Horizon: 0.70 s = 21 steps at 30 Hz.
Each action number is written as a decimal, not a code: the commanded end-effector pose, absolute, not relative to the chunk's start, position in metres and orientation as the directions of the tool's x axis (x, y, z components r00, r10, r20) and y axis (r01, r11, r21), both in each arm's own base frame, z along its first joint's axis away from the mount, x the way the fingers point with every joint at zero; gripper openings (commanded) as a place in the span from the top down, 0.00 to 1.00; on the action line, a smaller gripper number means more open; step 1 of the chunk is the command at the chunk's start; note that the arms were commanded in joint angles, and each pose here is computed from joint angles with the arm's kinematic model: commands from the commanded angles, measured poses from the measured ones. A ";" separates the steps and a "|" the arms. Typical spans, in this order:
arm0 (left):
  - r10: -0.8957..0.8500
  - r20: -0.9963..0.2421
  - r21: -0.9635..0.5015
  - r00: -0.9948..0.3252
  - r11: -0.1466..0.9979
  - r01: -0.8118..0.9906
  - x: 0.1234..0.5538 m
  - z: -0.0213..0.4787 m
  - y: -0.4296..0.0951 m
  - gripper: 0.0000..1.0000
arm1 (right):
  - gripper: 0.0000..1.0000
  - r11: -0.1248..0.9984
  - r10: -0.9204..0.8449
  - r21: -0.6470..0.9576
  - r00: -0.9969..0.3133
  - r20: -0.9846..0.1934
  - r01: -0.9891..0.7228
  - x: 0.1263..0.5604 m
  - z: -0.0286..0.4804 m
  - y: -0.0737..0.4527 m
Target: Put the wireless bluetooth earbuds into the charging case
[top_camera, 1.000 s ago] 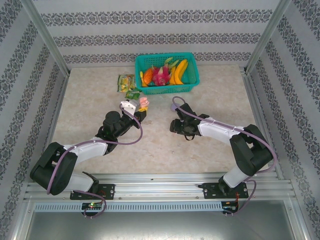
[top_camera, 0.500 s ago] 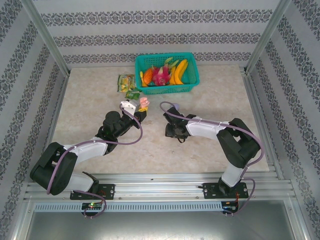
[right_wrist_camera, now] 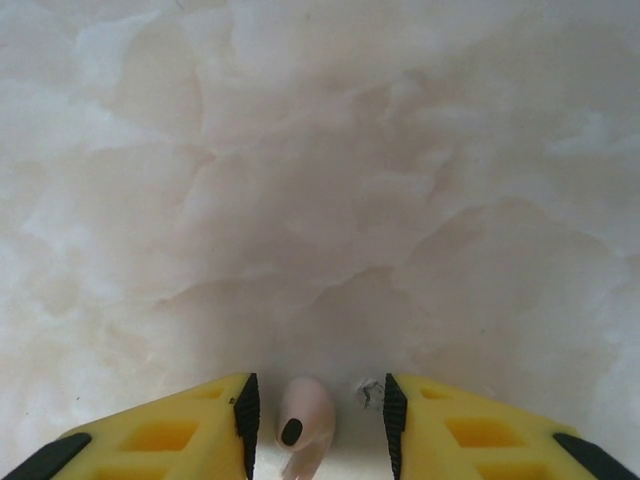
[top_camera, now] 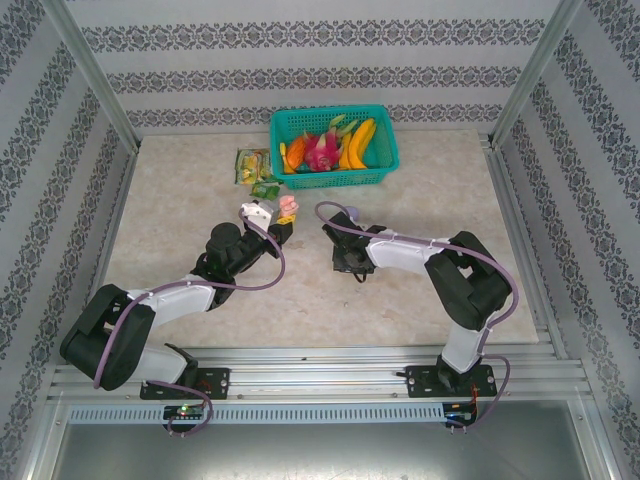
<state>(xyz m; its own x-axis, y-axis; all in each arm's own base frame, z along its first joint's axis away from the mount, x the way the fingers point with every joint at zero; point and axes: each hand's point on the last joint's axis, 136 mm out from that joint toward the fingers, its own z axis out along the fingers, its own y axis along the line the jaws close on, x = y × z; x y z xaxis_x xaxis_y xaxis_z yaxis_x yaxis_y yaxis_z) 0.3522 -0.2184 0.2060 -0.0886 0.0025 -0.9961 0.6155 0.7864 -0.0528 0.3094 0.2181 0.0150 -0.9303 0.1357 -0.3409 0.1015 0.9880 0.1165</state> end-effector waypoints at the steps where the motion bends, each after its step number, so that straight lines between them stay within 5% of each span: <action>1: -0.037 -0.999 -0.052 -0.038 0.784 0.618 0.350 0.222 -0.215 1.00 | 0.63 0.991 0.127 0.090 -0.931 -0.342 0.102 0.312 0.012 0.218; 21: -0.047 -0.998 -0.062 -0.040 0.786 0.615 0.351 0.223 -0.215 1.00 | 0.71 0.994 0.104 0.077 -0.933 -0.343 0.082 0.298 0.008 0.224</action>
<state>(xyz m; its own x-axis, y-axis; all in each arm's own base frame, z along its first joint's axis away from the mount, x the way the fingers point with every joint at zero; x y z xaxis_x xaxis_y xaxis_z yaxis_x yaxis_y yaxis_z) 0.3522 -0.2184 0.2062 -0.0878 0.0017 -0.9961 0.6155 0.7863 -0.0529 0.3017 0.2252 0.0141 -0.9315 0.0998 -0.3498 0.0722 0.9932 0.0912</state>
